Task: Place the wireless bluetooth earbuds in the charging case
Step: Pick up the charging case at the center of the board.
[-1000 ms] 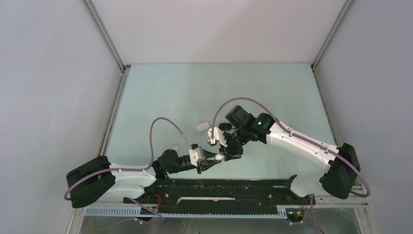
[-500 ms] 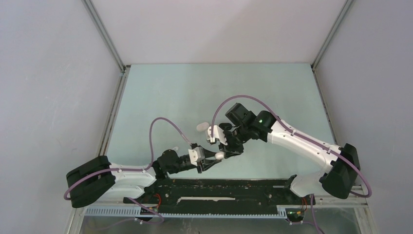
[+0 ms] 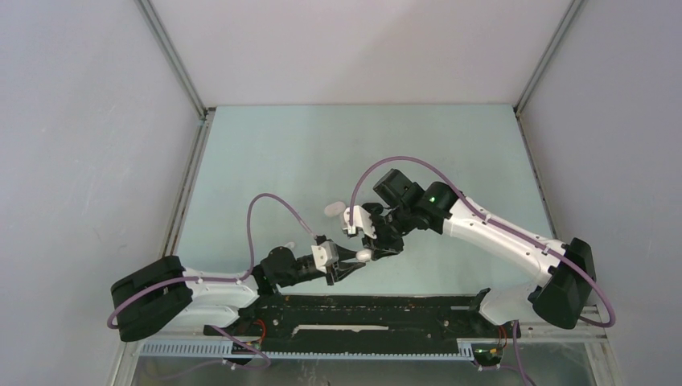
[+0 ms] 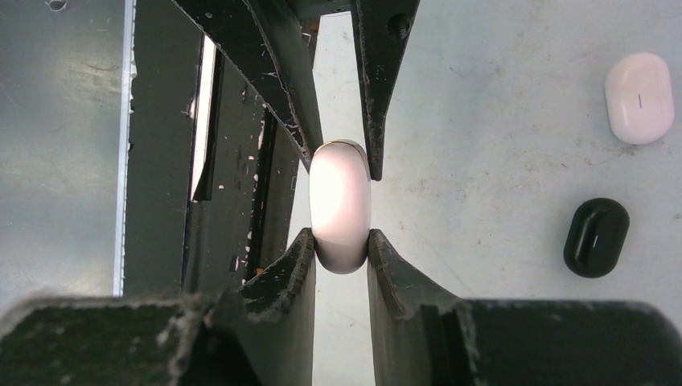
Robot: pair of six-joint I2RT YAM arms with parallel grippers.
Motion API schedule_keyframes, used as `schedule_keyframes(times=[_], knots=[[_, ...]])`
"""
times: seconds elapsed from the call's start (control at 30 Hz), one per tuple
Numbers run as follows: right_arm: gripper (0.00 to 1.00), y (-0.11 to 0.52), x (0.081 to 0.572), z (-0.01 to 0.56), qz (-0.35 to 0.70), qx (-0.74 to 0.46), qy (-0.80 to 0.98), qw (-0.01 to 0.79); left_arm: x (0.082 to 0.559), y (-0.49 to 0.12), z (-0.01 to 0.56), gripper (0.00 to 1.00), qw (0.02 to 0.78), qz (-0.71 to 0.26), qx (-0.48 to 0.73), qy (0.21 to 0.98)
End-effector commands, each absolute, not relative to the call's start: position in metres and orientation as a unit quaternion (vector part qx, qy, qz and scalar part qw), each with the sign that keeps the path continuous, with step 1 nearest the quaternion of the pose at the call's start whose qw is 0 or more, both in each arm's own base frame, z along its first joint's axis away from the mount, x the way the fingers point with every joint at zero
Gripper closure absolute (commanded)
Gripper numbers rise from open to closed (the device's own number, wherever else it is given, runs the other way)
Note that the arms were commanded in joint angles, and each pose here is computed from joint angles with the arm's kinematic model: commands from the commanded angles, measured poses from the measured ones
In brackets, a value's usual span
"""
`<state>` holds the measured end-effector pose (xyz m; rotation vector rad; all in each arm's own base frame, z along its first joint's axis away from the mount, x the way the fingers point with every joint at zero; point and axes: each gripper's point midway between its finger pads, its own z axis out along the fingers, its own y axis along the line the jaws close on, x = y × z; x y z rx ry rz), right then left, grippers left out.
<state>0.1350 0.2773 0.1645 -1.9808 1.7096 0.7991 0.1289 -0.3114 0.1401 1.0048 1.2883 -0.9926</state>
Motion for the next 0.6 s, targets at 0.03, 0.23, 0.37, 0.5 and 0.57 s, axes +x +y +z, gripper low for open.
schedule_keyframes(times=[0.03, 0.23, 0.37, 0.5, 0.57], knots=[[0.85, 0.2862, 0.1349, 0.1827, 0.300, -0.704, 0.605, 0.222, 0.1320, -0.3133, 0.1578, 0.65, 0.599, -0.432, 0.413, 0.532], [0.84, 0.2896, 0.1375, 0.1791, 0.301, -0.697, 0.613, 0.219, 0.1304, -0.3144, 0.1577, 0.66, 0.597, -0.436, 0.416, 0.530], [0.84, 0.2916, 0.1378, 0.1788, 0.304, -0.694, 0.615, 0.219, 0.1304, -0.3142, 0.1580, 0.61, 0.597, -0.436, 0.415, 0.530], [0.84, 0.2922, 0.1384, 0.1769, 0.303, -0.693, 0.617, 0.217, 0.1301, -0.3142, 0.1584, 0.63, 0.598, -0.436, 0.415, 0.529], [0.84, 0.2925, 0.1387, 0.1769, 0.303, -0.692, 0.618, 0.217, 0.1299, -0.3142, 0.1582, 0.65, 0.597, -0.436, 0.416, 0.529]])
